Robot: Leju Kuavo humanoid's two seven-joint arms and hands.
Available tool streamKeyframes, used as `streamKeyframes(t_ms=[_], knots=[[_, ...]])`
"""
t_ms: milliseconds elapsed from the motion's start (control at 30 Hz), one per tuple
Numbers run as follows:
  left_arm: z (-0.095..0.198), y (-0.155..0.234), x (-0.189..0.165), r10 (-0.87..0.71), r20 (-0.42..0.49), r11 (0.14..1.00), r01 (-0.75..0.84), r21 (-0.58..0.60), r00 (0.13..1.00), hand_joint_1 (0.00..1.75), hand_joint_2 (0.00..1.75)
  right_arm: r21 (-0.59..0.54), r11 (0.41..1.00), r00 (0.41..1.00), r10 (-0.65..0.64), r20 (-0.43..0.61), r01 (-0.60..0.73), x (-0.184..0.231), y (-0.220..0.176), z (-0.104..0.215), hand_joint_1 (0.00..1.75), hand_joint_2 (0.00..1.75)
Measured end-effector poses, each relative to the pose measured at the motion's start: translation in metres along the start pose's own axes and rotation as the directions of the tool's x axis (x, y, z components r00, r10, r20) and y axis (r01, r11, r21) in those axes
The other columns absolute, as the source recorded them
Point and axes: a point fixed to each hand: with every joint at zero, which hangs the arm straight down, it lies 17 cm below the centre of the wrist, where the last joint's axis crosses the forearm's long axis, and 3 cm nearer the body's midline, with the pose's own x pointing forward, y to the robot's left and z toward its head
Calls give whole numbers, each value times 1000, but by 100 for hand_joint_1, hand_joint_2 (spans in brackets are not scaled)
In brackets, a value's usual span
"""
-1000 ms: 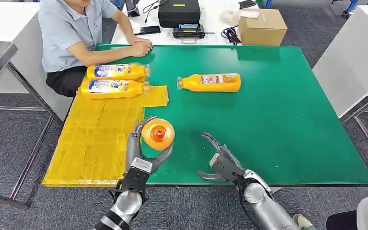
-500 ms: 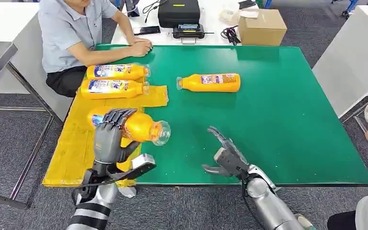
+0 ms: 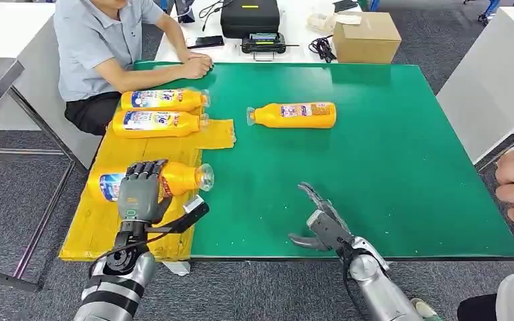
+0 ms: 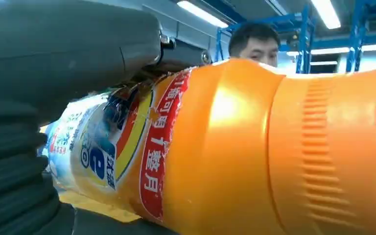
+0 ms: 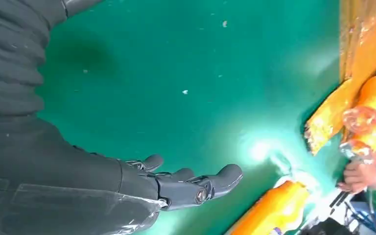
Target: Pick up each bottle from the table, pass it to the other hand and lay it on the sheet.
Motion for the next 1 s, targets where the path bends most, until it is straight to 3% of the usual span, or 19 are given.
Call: streamKeyframes(t_ms=[367,567,600,667,700,767,1000], knots=[[16,-62,14,7,67,983,5,-182,998,175,175,-8,1000,1000,-14,8,14,4,1,2,0,175],[18,-78,21,42,99,971,-17,-240,994,159,175,-4,1000,1000,-18,11,18,5,2,1,0,175],[19,-80,23,47,106,968,-19,-250,993,115,175,-2,1000,1000,-17,12,18,6,2,1,0,175],[21,-86,27,58,122,961,-22,-275,991,45,175,2,1000,1000,-17,13,17,6,3,1,0,175],[23,-89,28,70,120,956,-32,-293,990,38,175,4,1000,1000,-18,13,18,6,4,1,0,175],[27,-97,31,74,121,944,-30,-329,990,2,175,11,1000,1000,-19,14,19,7,6,0,0,175],[28,-118,35,5,125,893,51,-448,992,0,175,19,1000,1000,-18,15,18,9,8,-2,0,175]])
